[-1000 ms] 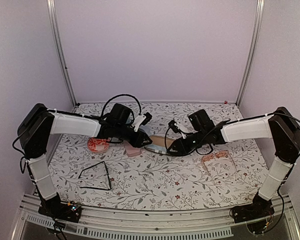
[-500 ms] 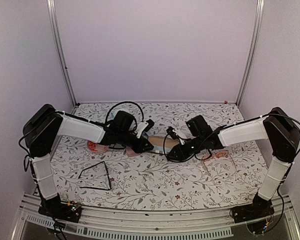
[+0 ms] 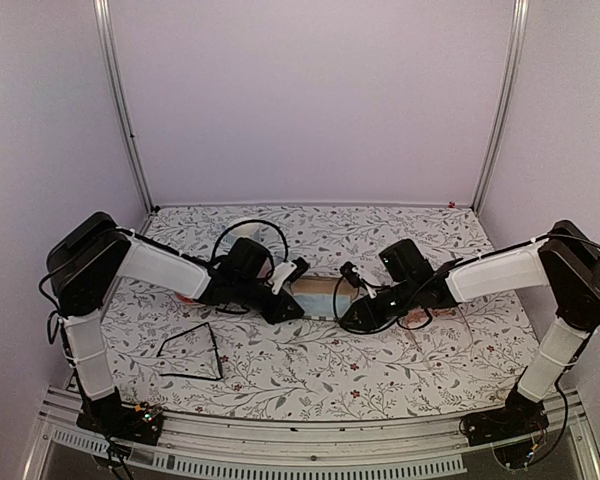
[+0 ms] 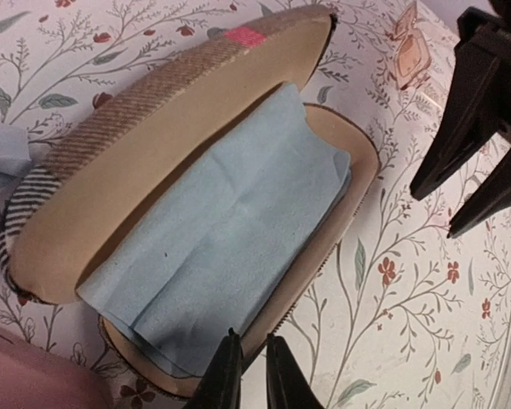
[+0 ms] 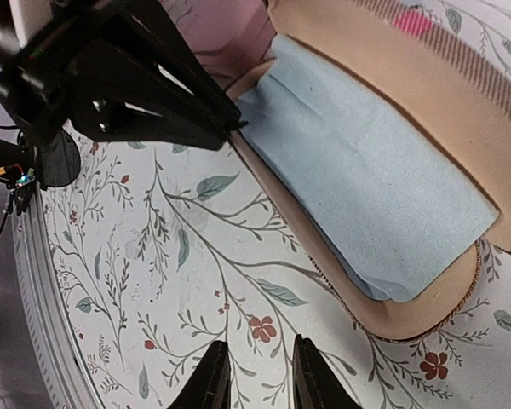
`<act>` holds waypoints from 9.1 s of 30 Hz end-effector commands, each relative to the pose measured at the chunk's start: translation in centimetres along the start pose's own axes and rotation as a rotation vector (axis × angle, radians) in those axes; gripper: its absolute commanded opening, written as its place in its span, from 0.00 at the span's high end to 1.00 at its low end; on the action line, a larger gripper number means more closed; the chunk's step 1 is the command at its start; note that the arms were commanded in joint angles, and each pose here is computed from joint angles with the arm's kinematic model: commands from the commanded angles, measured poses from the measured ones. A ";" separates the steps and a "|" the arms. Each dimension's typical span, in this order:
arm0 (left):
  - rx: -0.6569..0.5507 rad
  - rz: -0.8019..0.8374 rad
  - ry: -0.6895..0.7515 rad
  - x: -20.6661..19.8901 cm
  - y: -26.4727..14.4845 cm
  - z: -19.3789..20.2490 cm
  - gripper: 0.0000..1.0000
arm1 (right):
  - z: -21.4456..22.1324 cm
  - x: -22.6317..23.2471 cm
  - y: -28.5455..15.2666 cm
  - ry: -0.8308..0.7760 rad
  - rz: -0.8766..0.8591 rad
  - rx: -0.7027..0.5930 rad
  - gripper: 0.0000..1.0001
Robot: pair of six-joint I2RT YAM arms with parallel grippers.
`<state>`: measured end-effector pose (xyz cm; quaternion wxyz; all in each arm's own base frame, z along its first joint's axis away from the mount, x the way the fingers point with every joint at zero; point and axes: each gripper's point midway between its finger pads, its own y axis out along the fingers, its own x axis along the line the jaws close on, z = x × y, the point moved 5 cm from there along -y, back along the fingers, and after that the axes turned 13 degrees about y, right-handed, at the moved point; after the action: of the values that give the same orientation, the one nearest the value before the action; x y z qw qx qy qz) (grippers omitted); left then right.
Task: Organize the sunglasses
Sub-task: Adjust the opened sunglasses case at the center of the board, then pick up the sunglasses from the center of the board, then place the sunglasses at the center of the board.
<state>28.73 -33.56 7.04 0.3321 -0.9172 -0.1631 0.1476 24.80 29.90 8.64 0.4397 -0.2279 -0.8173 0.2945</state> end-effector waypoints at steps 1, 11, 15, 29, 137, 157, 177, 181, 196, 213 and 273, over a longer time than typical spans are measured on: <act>-0.005 0.004 0.029 -1.0 0.2 0.2 0.87 | -2.0 1.8 -2.3 -0.014 0.000 -0.115 0.73; 0.007 -0.007 0.041 -1.3 0.3 0.5 0.85 | -2.8 0.2 -2.7 0.061 0.125 -0.176 0.71; -0.004 -0.012 0.049 -1.3 0.1 0.1 0.83 | -2.7 -0.1 -2.5 0.068 0.139 -0.175 0.69; -0.034 -0.015 0.057 -1.3 -0.4 -1.2 0.79 | -3.2 -2.7 -1.3 0.122 0.195 -0.186 0.62; -0.215 -0.626 -0.205 5.3 -18.3 -3.2 0.01 | -3.2 -3.7 -14.2 0.189 0.363 -0.369 0.01; -0.202 -0.547 -0.344 5.9 -20.4 -0.1 0.01 | -4.7 -2.7 -12.4 0.130 0.235 -0.349 0.01; 0.011 -0.578 -0.567 -0.7 -19.5 9.9 0.21 | -4.1 -2.8 -10.2 0.135 0.168 -0.292 0.01; 0.023 -0.531 -0.605 -0.4 -18.8 11.2 0.24 | -3.7 -2.7 -9.9 0.134 0.154 -0.289 0.01; -0.074 -0.405 -0.705 0.2 -17.5 12.3 0.23 | -1.9 -3.4 -10.2 0.176 0.213 -0.295 0.01; -0.164 -0.491 -0.567 0.6 -19.2 8.1 0.18 | 3.0 -6.0 -12.6 0.389 0.474 -0.190 0.18; -0.396 -0.095 0.172 -7.7 -12.6 -3.6 0.05 | 2.2 8.0 -6.5 -0.054 0.133 -0.048 1.00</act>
<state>21.58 -28.09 17.94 0.1972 -0.9478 -0.2450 0.0525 18.41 28.44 14.79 0.4156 -0.3041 -0.7934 0.3244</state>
